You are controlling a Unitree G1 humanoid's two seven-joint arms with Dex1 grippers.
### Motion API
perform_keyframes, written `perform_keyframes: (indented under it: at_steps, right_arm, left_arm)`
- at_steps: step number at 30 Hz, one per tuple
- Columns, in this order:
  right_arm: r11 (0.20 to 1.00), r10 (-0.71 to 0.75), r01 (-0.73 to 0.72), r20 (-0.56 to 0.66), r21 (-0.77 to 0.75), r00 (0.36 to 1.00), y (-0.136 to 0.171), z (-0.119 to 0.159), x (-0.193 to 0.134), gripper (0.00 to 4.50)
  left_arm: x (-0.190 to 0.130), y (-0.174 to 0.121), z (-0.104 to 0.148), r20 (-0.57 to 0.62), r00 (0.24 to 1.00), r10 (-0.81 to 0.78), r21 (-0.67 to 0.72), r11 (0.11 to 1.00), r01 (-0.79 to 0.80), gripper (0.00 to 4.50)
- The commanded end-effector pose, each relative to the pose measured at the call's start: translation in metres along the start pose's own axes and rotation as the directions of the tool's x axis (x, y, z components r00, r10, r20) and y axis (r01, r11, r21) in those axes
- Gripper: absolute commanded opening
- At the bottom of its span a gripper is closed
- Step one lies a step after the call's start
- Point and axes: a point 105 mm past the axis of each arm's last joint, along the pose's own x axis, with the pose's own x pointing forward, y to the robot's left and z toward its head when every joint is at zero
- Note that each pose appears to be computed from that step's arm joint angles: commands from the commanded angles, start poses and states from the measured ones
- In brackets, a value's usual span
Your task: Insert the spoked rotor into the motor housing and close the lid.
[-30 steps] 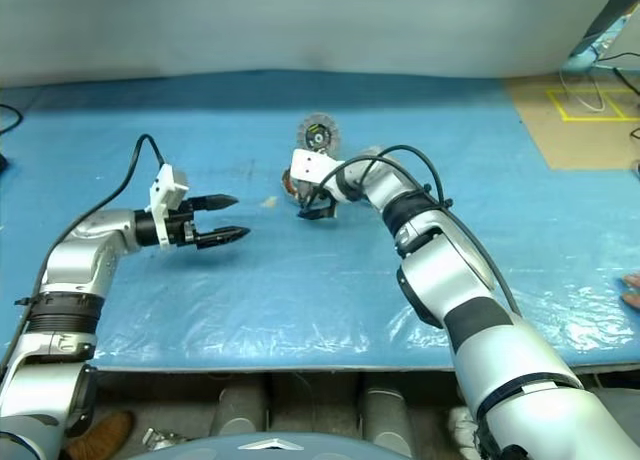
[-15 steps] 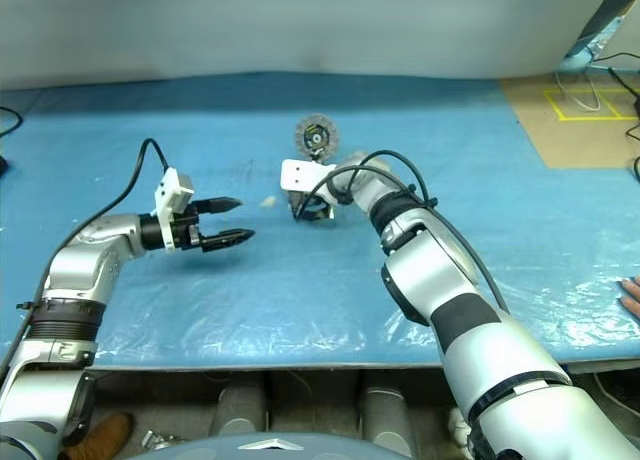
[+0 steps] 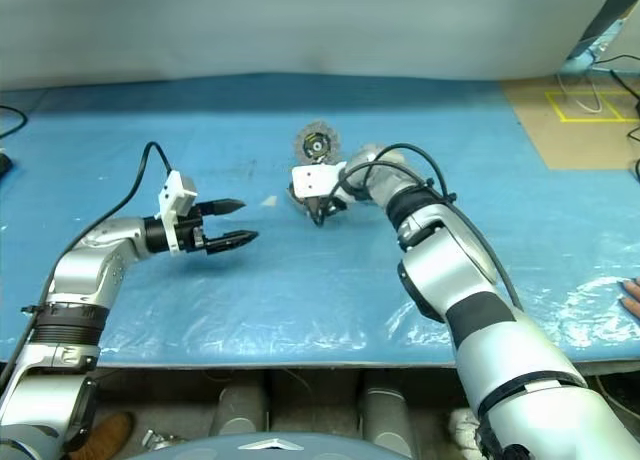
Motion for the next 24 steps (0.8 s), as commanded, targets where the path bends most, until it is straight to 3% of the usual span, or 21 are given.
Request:
perform_keyframes:
  at_steps: [1, 6, 12, 23, 24]
  right_arm:
    - [0.995, 0.098, -0.097, 0.083, -0.021, 0.992, 0.029, 0.002, 0.000, 2.29]
    - [0.991, 0.131, -0.133, 0.145, 0.002, 0.981, 0.070, 0.006, -0.004, 2.29]
    - [0.978, 0.202, -0.208, 0.206, 0.006, 0.957, 0.104, 0.033, -0.011, 2.29]
    - [0.975, 0.206, -0.218, 0.207, 0.038, 0.956, 0.107, 0.036, -0.013, 2.29]
    - [0.975, 0.205, -0.217, 0.210, 0.037, 0.956, 0.106, 0.036, -0.013, 2.57]
  left_arm:
    - [-0.001, -0.002, 0.011, 0.022, 1.000, -0.016, 0.033, 0.999, 0.015, 4.50]
    - [0.000, 0.001, 0.004, 0.007, 1.000, -0.016, 0.016, 1.000, 0.016, 4.50]
    - [0.002, 0.005, 0.003, 0.002, 1.000, -0.023, 0.000, 1.000, 0.023, 4.50]
    - [0.007, 0.005, 0.006, 0.003, 0.999, -0.047, 0.013, 0.999, 0.047, 4.50]
    - [0.008, 0.005, 0.006, 0.002, 0.999, -0.047, 0.014, 0.999, 0.047, 4.50]
